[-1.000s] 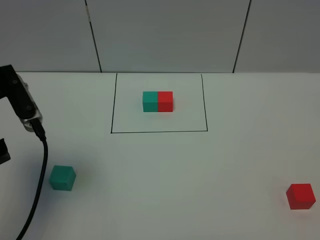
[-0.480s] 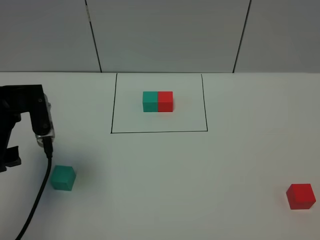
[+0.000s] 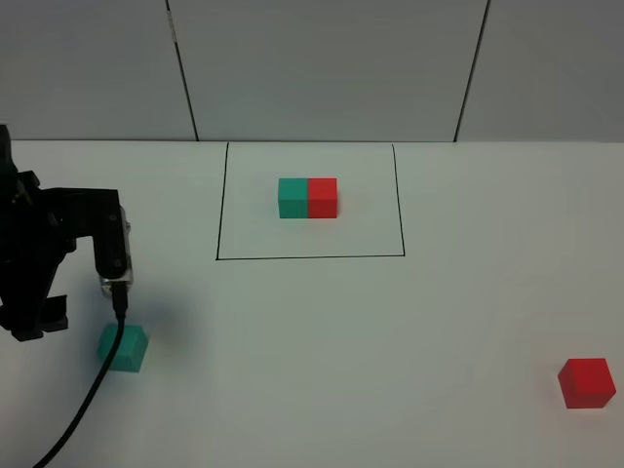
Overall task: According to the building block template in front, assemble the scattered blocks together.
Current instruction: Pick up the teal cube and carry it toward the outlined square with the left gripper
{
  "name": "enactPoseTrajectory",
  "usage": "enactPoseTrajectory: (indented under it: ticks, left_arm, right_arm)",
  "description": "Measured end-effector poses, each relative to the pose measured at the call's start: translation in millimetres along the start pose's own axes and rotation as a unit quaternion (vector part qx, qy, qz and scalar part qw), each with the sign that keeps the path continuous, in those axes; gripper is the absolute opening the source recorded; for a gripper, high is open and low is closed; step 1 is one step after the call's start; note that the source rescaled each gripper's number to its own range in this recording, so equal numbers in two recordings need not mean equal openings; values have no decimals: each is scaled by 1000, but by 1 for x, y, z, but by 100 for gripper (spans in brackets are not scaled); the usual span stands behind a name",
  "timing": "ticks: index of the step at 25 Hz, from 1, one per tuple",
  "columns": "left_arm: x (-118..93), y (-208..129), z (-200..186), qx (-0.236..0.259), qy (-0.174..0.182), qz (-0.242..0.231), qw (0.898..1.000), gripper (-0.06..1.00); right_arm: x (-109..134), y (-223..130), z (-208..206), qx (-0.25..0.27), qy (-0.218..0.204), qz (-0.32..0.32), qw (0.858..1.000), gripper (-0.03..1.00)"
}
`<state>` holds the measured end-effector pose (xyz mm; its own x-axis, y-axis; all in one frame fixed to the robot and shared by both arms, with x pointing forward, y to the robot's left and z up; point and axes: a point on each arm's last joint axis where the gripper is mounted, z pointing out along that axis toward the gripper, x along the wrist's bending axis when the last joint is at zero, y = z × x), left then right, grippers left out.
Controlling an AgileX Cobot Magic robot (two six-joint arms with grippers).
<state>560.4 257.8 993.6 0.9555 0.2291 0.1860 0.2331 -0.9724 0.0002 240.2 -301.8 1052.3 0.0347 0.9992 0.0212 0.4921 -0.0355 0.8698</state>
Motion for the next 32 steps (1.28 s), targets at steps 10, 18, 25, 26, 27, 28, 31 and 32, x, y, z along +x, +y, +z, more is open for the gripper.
enactPoseTrajectory:
  ticks: [10,18,25,26,27,28,31,32]
  left_arm:
    - [-8,36,15,-12,2,58,998,89]
    - [-12,46,23,-13,-6,81,997,89]
    - [-20,43,30,-8,-23,107,994,89]
    - [-20,43,30,-9,-24,108,994,89]
    - [-21,43,31,-10,-25,108,994,89]
    - [-22,43,32,-10,-26,110,994,89]
    - [-29,39,40,-3,-37,135,990,89]
    - [-32,37,43,1,-41,147,988,89]
  right_arm:
    - [0,0,0,0,0,0,1000,58]
    - [0,0,0,0,0,0,1000,58]
    - [0,0,0,0,0,0,1000,58]
    - [0,0,0,0,0,0,1000,58]
    - [0,0,0,0,0,0,1000,58]
    - [0,0,0,0,0,0,1000,58]
    - [0,0,0,0,0,0,1000,58]
    - [0,0,0,0,0,0,1000,58]
